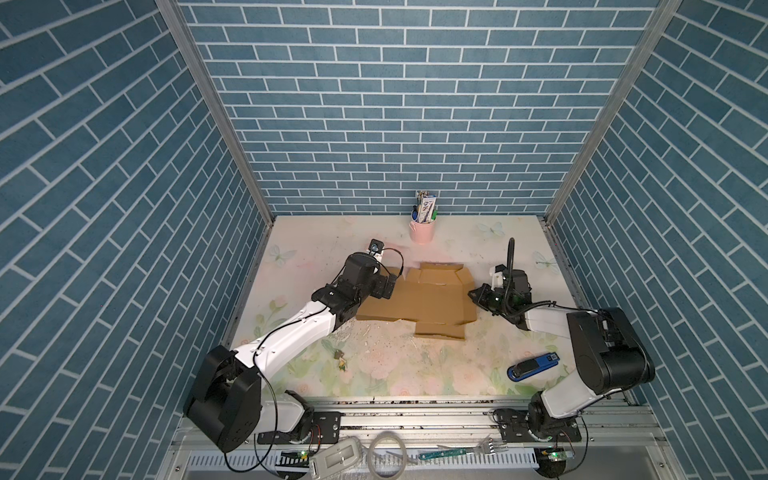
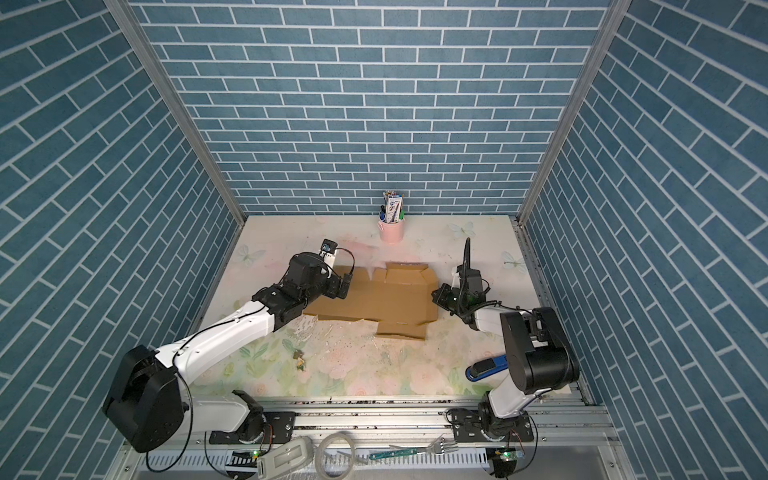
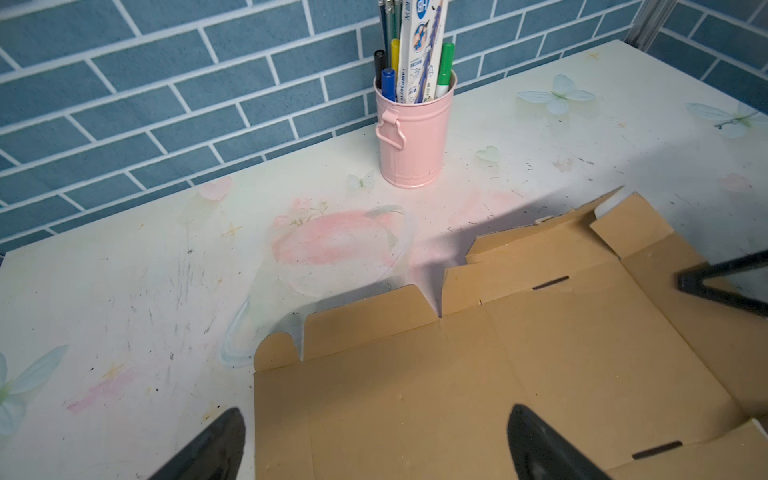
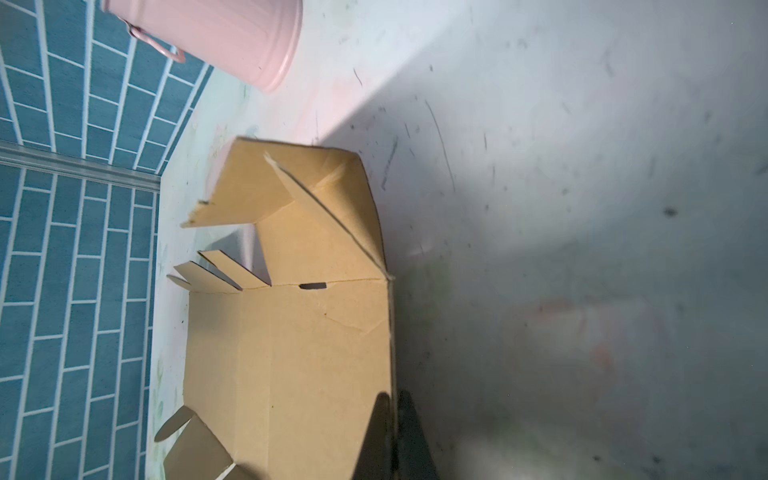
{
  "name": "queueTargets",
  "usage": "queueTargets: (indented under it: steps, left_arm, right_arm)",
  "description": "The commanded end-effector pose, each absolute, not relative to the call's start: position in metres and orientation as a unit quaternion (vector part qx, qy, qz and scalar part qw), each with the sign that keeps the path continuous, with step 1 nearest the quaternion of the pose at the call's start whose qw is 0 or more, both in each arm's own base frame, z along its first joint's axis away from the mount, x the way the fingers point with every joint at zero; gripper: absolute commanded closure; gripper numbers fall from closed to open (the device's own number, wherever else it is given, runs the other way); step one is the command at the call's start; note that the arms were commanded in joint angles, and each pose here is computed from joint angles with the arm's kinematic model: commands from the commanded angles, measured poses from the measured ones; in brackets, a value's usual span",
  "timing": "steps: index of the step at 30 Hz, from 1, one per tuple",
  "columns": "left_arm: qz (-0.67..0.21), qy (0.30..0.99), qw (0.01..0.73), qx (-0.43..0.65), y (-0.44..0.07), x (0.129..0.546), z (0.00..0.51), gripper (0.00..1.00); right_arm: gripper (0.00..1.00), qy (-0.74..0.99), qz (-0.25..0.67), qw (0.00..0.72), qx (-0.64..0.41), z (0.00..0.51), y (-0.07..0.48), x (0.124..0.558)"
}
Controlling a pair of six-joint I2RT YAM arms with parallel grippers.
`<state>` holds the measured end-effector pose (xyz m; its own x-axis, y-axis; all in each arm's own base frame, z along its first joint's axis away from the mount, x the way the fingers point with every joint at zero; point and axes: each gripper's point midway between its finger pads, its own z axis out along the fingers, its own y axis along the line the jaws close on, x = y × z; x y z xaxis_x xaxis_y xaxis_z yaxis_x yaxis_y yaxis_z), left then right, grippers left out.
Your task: Fold the paper box
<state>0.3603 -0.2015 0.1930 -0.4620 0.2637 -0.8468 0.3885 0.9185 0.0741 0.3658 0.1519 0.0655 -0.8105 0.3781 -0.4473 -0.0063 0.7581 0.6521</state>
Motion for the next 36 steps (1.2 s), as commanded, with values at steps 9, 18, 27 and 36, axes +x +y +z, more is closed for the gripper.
queueTargets:
  steps: [9,18,27,36]
  left_arm:
    - [-0.071,0.833,0.516,0.186,-0.204,0.36,0.219,0.01]
    - [-0.131,0.8,0.538,0.232,-0.249,0.377,0.234,0.0]
    - [-0.178,0.755,0.523,0.354,-0.314,0.399,0.218,0.0]
    - [-0.2,0.72,0.515,0.42,-0.357,0.425,0.19,0.02]
  right_arm:
    - [0.96,0.939,0.206,0.274,-0.036,0.119,0.136,0.367]
    - [0.97,0.943,0.161,0.271,-0.103,0.147,0.133,0.374]
    - [0.97,0.93,0.131,0.296,-0.172,0.17,0.137,0.389]
    - [1.0,0.906,0.115,0.322,-0.249,0.187,0.154,0.399]
